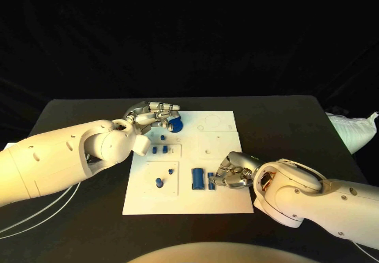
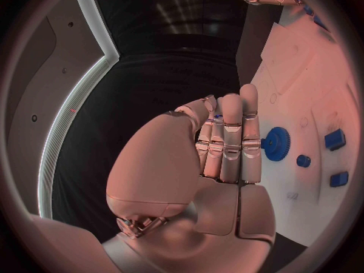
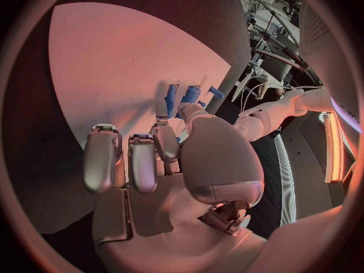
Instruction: Assemble the parts on the task board
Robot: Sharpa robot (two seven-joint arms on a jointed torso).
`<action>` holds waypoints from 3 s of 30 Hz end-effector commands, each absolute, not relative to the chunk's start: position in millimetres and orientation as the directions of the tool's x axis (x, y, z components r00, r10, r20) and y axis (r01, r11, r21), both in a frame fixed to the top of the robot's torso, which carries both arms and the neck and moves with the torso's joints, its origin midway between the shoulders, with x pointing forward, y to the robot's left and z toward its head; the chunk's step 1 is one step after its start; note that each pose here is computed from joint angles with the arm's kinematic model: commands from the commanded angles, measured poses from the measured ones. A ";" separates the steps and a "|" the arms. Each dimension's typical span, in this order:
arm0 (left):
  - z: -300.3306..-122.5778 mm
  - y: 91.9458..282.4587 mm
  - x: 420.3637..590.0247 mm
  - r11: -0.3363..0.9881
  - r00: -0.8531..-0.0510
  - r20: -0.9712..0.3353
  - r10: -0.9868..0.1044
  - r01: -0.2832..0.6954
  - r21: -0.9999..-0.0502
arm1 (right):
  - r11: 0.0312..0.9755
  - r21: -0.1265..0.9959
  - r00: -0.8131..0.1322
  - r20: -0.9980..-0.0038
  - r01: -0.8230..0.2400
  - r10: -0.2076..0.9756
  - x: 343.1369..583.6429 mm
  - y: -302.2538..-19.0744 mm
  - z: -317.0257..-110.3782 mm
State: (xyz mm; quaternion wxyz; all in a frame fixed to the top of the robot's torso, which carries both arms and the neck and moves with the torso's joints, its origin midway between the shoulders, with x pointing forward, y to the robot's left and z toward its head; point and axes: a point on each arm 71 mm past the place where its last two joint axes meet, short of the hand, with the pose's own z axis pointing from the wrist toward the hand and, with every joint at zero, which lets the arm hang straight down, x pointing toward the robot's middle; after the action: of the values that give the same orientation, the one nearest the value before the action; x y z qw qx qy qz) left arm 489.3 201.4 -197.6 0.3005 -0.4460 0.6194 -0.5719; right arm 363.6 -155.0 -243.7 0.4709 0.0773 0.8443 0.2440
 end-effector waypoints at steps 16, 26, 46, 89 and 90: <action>-197.0 199.4 489.0 -0.054 -0.440 0.142 -0.887 -0.206 -0.977 | 0.897 0.424 -0.535 -0.791 -0.128 0.297 376.0 -154.1 -254.0; -197.2 200.0 489.0 -0.053 -0.440 0.142 -0.887 -0.208 -0.977 | 0.904 0.405 -0.526 -0.802 -0.133 0.282 377.7 -155.8 -255.6; -197.5 200.3 489.0 -0.050 -0.442 0.141 -0.886 -0.210 -0.976 | 0.858 0.486 -0.455 -0.810 -0.167 0.371 377.6 -157.1 -247.4; -197.6 199.8 488.4 -0.044 -0.449 0.138 -0.883 -0.212 -0.976 | 0.915 0.369 -0.449 -0.854 -0.165 0.264 384.5 -160.6 -254.3; -197.6 199.8 488.4 -0.044 -0.449 0.138 -0.883 -0.212 -0.976 | 0.915 0.369 -0.448 -0.854 -0.166 0.264 384.7 -160.2 -254.3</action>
State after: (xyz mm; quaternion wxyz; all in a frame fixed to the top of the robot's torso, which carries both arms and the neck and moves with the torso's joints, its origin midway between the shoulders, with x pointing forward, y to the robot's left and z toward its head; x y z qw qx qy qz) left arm 489.2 202.2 -198.5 0.2970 -0.4437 0.6249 -0.5696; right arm 384.9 -158.6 -250.3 0.5248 0.0445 0.8199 0.2245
